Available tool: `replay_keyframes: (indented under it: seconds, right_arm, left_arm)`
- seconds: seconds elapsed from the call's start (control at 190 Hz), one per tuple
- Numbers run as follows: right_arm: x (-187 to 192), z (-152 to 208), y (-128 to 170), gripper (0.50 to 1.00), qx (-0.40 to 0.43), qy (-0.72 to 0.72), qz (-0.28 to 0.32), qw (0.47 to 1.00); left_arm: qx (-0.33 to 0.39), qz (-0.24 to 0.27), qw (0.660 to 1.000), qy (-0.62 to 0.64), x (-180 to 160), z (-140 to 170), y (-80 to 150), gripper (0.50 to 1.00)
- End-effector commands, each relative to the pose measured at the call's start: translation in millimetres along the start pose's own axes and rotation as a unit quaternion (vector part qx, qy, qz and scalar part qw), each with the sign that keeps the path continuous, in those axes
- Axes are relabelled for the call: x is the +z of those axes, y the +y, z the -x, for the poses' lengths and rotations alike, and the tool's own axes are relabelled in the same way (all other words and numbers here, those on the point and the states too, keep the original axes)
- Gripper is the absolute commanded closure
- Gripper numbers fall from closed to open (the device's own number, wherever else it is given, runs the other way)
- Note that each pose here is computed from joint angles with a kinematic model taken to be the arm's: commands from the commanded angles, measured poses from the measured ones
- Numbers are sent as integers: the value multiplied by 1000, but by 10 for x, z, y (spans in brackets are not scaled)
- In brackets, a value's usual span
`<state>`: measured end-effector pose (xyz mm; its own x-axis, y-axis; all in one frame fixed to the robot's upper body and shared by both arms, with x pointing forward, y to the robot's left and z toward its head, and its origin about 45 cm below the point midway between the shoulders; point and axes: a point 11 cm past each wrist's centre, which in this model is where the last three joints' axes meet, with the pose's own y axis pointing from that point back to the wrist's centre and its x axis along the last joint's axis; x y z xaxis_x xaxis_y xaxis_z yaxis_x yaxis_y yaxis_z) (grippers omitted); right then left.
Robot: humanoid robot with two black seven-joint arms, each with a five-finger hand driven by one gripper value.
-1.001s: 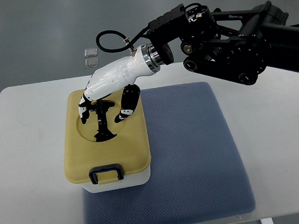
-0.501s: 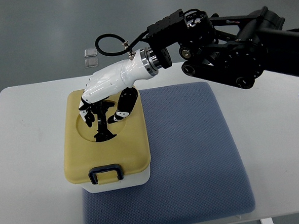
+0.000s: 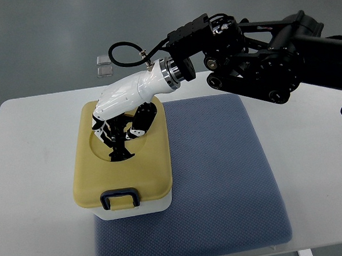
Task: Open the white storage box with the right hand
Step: 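Lower the right hand into the lid recess and grip the black handle, then lift the yellow lid off the white box with the right hand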
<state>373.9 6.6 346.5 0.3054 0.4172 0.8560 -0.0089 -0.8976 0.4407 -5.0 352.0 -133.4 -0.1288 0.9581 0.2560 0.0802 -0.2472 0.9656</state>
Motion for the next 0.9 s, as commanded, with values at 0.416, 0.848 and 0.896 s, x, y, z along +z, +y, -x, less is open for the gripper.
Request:
replay_keyframes:
  seconds: [0.416,0.848,0.896]
  right_arm:
    - [-33,-371,168,1000,49,12,2,999]
    - [549,-305,1140,1000,135,-25,105,985]
    - [626,-221,1232,1000,144,-32,117,982]
  left_arm:
    - [0,0,1000,0,0,-4,0,500]
    - [0,0,1000,0,0,2,0,500]
    - [0,0,1000,0,0,2,0,500]
